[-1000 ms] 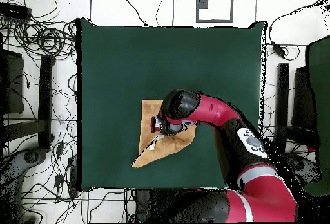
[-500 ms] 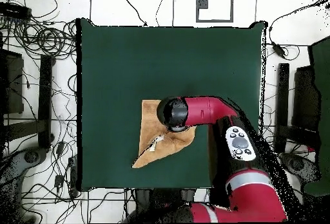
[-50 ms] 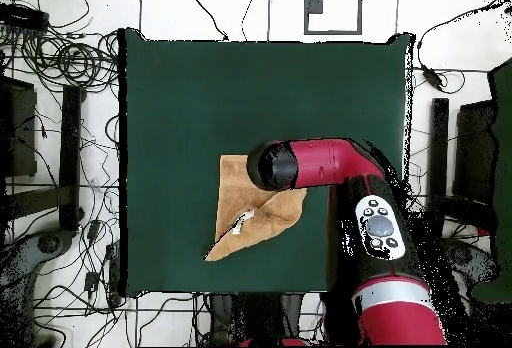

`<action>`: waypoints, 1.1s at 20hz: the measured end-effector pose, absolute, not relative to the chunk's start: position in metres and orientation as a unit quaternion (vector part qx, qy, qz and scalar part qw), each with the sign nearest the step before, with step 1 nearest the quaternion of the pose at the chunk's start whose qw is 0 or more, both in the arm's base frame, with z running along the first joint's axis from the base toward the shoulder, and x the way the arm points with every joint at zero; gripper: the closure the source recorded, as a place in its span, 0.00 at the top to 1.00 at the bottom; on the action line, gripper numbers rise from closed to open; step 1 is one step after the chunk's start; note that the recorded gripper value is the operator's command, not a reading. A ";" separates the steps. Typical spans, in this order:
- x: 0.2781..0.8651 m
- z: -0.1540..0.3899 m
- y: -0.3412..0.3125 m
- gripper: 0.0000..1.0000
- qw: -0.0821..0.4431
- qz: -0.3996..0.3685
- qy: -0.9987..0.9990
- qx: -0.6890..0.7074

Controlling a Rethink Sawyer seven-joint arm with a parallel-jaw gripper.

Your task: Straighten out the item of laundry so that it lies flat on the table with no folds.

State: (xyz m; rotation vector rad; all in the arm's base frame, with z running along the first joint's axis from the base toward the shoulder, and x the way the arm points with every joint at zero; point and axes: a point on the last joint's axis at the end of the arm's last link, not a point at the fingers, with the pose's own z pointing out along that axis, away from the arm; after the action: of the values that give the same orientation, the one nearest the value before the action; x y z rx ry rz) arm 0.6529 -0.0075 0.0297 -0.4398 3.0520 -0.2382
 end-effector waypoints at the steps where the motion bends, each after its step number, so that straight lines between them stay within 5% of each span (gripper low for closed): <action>1: 0.657 0.031 -0.009 1.00 0.028 -0.078 0.986 -0.141; 7: 0.666 0.030 -0.026 1.00 0.016 -0.060 0.993 -0.103; 22: 0.604 0.009 -0.029 1.00 -0.275 0.066 0.959 0.006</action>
State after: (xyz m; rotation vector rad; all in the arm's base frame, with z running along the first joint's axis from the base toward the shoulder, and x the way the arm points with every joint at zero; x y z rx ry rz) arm 0.6035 -0.0288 0.0086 0.0250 3.6895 0.2539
